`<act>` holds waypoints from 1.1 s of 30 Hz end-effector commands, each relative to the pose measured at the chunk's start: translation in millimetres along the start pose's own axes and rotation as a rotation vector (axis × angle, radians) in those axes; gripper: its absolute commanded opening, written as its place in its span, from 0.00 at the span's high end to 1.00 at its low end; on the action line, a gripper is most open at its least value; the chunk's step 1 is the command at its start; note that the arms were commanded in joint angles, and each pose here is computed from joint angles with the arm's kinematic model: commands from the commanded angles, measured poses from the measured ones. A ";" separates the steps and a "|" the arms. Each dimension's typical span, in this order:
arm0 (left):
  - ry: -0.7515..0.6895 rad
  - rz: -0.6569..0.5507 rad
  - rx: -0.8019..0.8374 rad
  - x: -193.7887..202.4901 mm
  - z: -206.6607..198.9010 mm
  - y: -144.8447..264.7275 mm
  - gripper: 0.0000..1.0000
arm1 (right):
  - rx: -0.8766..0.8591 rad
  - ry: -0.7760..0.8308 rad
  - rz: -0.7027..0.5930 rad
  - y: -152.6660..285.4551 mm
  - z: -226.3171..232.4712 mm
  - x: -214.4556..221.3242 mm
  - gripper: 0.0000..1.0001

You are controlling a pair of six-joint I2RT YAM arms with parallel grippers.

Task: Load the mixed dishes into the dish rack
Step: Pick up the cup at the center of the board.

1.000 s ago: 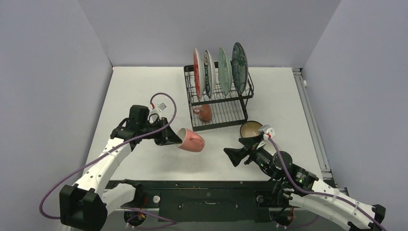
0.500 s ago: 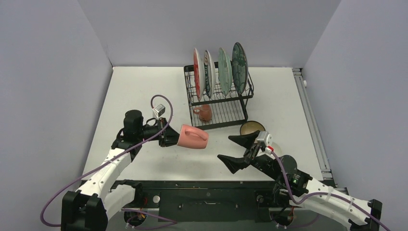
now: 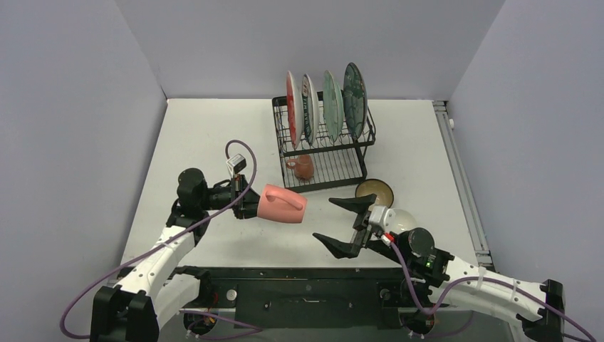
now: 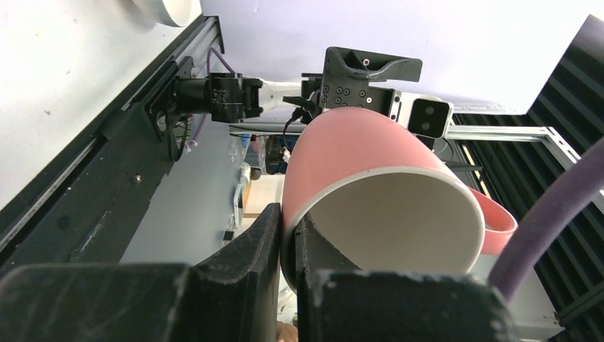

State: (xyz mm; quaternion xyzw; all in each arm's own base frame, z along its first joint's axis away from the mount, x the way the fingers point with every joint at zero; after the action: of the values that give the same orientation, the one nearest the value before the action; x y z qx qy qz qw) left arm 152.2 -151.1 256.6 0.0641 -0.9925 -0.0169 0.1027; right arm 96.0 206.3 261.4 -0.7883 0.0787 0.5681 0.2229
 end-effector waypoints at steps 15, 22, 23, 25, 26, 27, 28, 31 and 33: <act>-0.155 0.104 0.106 29.7 -30.9 6.3 1.00 | -0.144 0.329 -0.138 -32.4 12.6 -56.0 0.10; -0.161 0.114 0.108 34.5 -29.9 7.0 1.00 | -0.164 0.384 -0.130 -45.9 16.4 -62.8 0.09; -0.163 0.117 0.108 35.7 -30.0 7.2 1.00 | -0.168 0.391 -0.127 -48.5 17.1 -63.3 0.09; -0.166 0.121 0.109 37.4 -30.0 7.3 1.00 | -0.175 0.401 -0.124 -52.1 18.6 -63.5 0.09; -0.167 0.124 0.109 38.2 -29.8 7.5 1.00 | -0.175 0.408 -0.123 -53.3 18.5 -63.4 0.09; -0.168 0.127 0.108 39.6 -29.5 7.7 1.00 | -0.179 0.411 -0.121 -55.3 19.6 -63.2 0.09; -0.166 0.127 0.108 39.9 -29.4 7.8 1.00 | -0.183 0.414 -0.116 -57.0 20.4 -62.0 0.10; -0.170 0.131 0.109 42.5 -28.8 8.4 1.00 | -0.192 0.416 -0.115 -60.3 22.8 -61.2 0.10; -0.170 0.131 0.109 43.3 -27.9 8.6 1.00 | -0.198 0.416 -0.109 -62.2 24.5 -59.6 0.11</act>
State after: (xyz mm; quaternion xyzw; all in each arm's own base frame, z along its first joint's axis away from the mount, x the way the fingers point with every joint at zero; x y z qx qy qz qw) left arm 123.0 -150.2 280.0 0.0117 -0.9979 0.0234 0.0595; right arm 80.2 260.6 304.9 -0.9064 0.0437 0.3995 0.1304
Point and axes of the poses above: each gripper's point midway between its finger pads, its own y axis back along the fingers, its own z axis along the line the jaws close on, x = y × z, the point moved 7 cm from there along y, back along the fingers, and after that the axes turned 11 degrees about y, right-handed, at the moved point
